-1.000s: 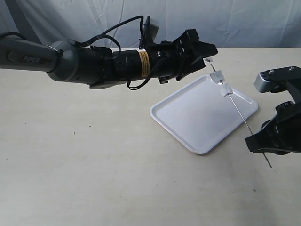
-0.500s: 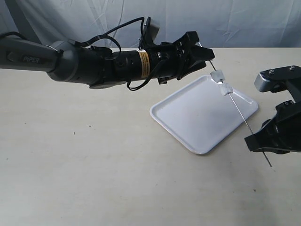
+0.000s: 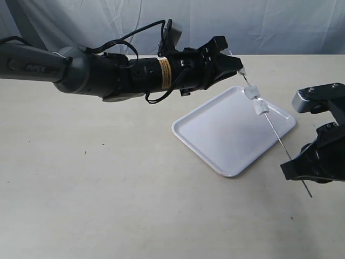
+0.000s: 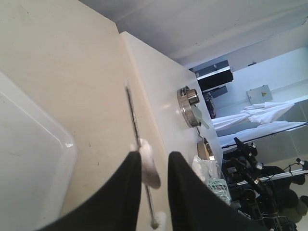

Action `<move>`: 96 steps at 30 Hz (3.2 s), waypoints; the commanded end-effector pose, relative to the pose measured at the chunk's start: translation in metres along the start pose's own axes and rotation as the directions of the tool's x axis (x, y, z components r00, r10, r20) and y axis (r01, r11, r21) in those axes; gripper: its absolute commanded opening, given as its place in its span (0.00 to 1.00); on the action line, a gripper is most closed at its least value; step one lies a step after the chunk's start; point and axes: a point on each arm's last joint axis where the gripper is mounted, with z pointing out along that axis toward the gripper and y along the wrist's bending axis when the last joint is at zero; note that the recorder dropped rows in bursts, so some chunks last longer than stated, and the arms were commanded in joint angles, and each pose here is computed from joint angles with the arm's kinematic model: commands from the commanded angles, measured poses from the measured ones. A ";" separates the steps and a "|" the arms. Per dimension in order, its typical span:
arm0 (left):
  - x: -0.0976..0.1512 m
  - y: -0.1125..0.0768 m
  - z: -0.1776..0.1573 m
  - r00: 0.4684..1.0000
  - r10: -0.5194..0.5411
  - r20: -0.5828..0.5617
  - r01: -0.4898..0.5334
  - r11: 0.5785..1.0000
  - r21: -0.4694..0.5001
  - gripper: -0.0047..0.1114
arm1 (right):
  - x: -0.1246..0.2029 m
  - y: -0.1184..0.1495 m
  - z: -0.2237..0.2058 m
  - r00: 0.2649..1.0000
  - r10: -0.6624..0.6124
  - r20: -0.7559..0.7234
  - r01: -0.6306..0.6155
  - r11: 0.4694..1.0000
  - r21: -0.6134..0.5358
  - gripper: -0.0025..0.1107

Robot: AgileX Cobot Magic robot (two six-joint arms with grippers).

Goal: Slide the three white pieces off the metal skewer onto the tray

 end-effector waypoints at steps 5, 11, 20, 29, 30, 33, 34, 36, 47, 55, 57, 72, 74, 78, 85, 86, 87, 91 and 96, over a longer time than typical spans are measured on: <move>0.001 -0.002 0.001 1.000 0.006 0.000 -0.006 1.000 0.006 0.21 | 0.001 0.000 0.000 1.000 0.003 0.009 -0.003 1.000 -0.003 0.02; 0.002 -0.001 0.001 1.000 0.017 -0.010 -0.017 1.000 0.002 0.21 | 0.000 0.000 0.000 1.000 0.002 0.011 -0.002 1.000 -0.003 0.02; 0.000 0.001 0.001 1.000 0.011 0.003 -0.011 1.000 -0.025 0.21 | 0.000 0.001 0.000 1.000 -0.007 0.014 0.007 1.000 -0.008 0.02; -0.002 0.000 0.002 1.000 0.018 0.010 -0.018 0.999 -0.031 0.21 | 0.000 0.005 0.001 1.000 -0.025 0.008 0.025 0.999 -0.019 0.02; -0.002 0.000 0.002 1.000 0.018 0.010 -0.018 0.999 -0.031 0.21 | 0.000 0.006 0.001 0.999 -0.032 0.008 0.032 0.999 -0.021 0.02; -0.001 0.001 0.002 1.000 0.020 0.006 -0.020 0.999 -0.033 0.20 | 0.000 0.008 0.001 0.999 -0.040 0.012 0.040 0.999 -0.022 0.02; -0.001 0.001 0.002 1.000 0.022 0.004 -0.022 0.999 -0.033 0.18 | 0.000 0.008 0.001 0.999 -0.040 0.012 0.040 0.999 -0.022 0.02; -0.001 0.001 0.002 0.999 0.032 -0.004 -0.032 0.999 -0.040 0.12 | 0.000 0.008 0.001 0.999 -0.040 0.012 0.040 0.999 -0.022 0.02; -0.002 0.003 0.002 0.999 0.039 0.005 -0.039 0.998 -0.056 0.04 | 0.000 0.008 0.001 0.999 -0.043 0.003 0.043 0.999 -0.026 0.02; -0.015 -0.010 0.006 0.996 0.038 0.081 -0.037 0.999 -0.009 0.04 | 0.007 0.012 0.001 0.997 -0.046 -0.068 0.042 0.997 -0.069 0.02; -0.019 -0.012 0.007 0.995 0.043 0.093 -0.041 0.999 -0.017 0.04 | 0.008 0.012 0.001 0.996 -0.044 -0.074 0.039 0.997 -0.072 0.02; -0.041 -0.004 -0.005 0.986 0.068 0.155 -0.064 0.997 -0.033 0.04 | 0.028 0.016 0.005 0.992 -0.010 -0.123 -0.003 0.994 -0.105 0.02; -0.044 -0.005 -0.007 0.984 0.054 0.171 -0.053 0.999 -0.012 0.04 | 0.030 0.016 0.006 0.992 -0.008 -0.124 -0.005 0.995 -0.103 0.02; -0.048 -0.009 -0.007 0.981 0.050 0.185 -0.052 0.999 0.006 0.04 | 0.039 0.014 0.013 0.991 0.007 -0.134 -0.020 0.996 -0.090 0.02; -0.040 0.000 -0.006 0.981 0.179 0.080 -0.170 0.980 -0.102 0.04 | 0.038 0.014 0.009 0.995 0.011 -0.104 -0.018 0.997 -0.068 0.02; -0.038 0.003 -0.006 0.979 0.195 0.051 -0.187 0.973 -0.134 0.04 | 0.038 0.012 0.008 0.995 0.013 -0.101 -0.018 0.998 -0.052 0.02; -0.036 0.007 -0.006 0.976 0.219 0.015 -0.213 0.962 -0.171 0.04 | 0.038 0.011 0.007 0.995 0.019 -0.095 -0.021 0.999 -0.030 0.02; -0.027 0.022 -0.008 0.950 0.284 -0.129 -0.309 0.910 -0.277 0.04 | 0.031 0.005 -0.005 0.998 0.015 -0.064 -0.011 0.998 0.062 0.02; -0.005 0.050 -0.001 0.937 0.227 -0.266 -0.303 0.907 -0.291 0.04 | 0.023 0.006 -0.019 1.000 0.005 0.001 -0.005 0.996 0.092 0.02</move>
